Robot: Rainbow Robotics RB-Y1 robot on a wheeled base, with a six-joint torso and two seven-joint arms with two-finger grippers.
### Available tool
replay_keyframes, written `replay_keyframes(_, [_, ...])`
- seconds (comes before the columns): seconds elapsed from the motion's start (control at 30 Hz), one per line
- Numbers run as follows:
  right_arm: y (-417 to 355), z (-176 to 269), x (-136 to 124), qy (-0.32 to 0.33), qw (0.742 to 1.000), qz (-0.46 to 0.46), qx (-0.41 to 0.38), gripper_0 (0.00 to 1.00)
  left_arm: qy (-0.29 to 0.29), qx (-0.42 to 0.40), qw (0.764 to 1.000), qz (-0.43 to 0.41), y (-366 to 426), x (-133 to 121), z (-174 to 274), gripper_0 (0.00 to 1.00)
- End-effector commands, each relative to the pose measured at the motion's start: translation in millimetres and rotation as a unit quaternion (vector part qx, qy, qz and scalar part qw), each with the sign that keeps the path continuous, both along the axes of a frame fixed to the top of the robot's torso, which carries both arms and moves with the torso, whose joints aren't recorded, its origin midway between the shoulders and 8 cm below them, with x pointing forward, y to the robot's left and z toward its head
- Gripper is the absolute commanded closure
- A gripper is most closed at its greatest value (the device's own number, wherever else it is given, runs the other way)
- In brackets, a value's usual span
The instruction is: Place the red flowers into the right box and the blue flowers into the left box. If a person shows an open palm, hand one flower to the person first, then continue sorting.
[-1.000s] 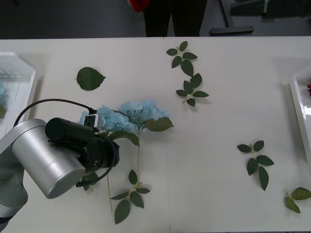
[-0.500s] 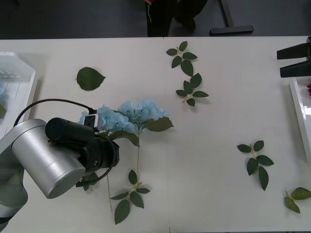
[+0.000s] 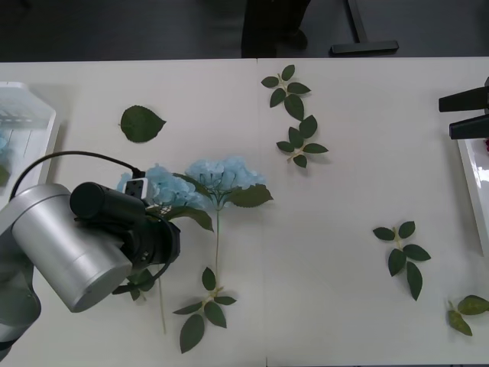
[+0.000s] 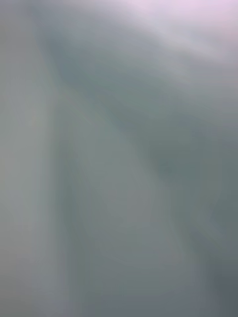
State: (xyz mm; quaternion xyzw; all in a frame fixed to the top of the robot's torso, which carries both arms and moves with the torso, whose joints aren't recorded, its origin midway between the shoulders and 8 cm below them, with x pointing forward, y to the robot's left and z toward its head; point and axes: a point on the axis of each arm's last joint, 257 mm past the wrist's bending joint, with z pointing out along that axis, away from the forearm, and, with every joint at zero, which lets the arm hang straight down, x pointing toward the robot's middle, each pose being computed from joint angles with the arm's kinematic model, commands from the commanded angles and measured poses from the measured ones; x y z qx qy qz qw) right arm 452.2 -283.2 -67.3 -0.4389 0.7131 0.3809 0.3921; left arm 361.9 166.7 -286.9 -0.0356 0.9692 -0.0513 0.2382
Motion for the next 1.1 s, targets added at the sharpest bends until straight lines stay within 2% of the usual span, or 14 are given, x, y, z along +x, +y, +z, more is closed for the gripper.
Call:
replay_keyframes(0.03, [-6,7,-7,-0.003,1.000,0.005,-0.013,0.08,-0.041,0.019,0.999,0.001,38,19,72,1.00])
replay_keyframes(0.33, [-1,6,-3,-0.006,1.000,0.002,-0.006,0.08,-0.056,0.061,0.996,0.008,151,52,134,1.00])
replay_keyframes(0.53, [2,5,-3,-0.005,1.000,0.004,-0.004,0.08,-0.054,0.126,0.990,0.034,246,86,151,1.00])
replay_keyframes(0.67, [2,5,-3,-0.005,1.000,0.004,-0.004,0.07,-0.040,0.172,0.983,0.053,309,99,156,1.00])
replay_keyframes(0.8, [2,5,-3,-0.005,1.000,0.004,-0.004,0.07,-0.032,0.220,0.973,0.066,368,103,170,1.00])
replay_keyframes(0.9, [2,5,-3,-0.005,1.000,0.004,-0.004,0.00,-0.024,0.248,0.966,0.073,403,102,176,1.00])
replay_keyframes(1.1, [2,5,-3,-0.005,1.000,0.004,-0.004,0.00,0.000,0.297,0.950,0.093,470,90,165,1.00])
